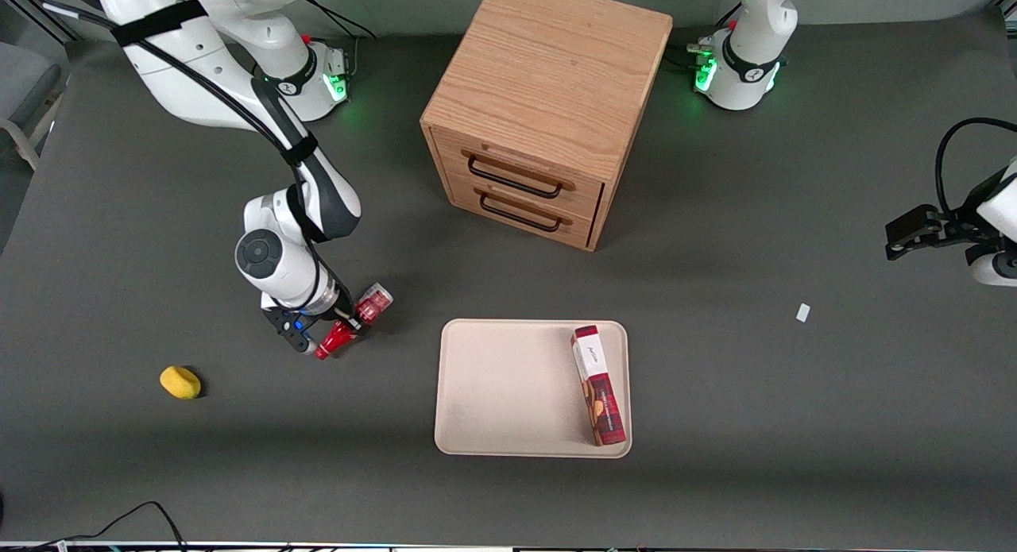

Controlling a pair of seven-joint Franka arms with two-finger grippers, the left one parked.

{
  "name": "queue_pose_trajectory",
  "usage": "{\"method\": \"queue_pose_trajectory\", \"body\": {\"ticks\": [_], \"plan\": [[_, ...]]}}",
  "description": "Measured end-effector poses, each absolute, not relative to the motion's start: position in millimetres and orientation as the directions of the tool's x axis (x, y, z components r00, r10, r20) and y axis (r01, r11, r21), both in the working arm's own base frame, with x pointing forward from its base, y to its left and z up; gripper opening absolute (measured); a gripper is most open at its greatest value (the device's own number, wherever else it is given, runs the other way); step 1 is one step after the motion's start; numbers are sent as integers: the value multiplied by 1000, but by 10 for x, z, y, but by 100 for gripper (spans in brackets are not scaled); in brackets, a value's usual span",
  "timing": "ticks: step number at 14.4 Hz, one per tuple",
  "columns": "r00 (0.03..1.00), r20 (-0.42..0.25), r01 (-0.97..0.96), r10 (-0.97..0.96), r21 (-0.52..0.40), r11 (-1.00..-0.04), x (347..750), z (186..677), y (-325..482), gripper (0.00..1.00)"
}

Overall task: Place coke bottle on tray
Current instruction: 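Close the right gripper around the bottle's body, then lift the bottle and carry it over the cream tray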

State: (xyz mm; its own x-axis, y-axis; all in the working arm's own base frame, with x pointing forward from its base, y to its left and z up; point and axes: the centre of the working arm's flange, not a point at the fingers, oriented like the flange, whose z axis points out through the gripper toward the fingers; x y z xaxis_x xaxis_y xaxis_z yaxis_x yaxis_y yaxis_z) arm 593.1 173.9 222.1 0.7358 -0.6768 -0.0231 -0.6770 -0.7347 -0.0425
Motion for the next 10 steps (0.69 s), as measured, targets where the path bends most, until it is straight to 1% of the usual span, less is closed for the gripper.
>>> {"method": "queue_pose_trajectory", "body": {"ticks": [2, 5, 6, 8, 9, 10], "plan": [[773, -28, -635, -634, -34, -772, 6133, 2725, 1781, 56], [825, -1, -565, -566, -68, -823, 6394, 3654, 1880, 56], [845, 17, -531, -534, -86, -843, 6463, 3951, 1932, 56], [893, 83, -433, -441, -105, -895, 6556, 4423, 2079, 56], [913, 118, -379, -390, -104, -920, 6578, 4574, 2167, 56], [931, 138, -326, -339, -108, -939, 6588, 4662, 2289, 56]]}}
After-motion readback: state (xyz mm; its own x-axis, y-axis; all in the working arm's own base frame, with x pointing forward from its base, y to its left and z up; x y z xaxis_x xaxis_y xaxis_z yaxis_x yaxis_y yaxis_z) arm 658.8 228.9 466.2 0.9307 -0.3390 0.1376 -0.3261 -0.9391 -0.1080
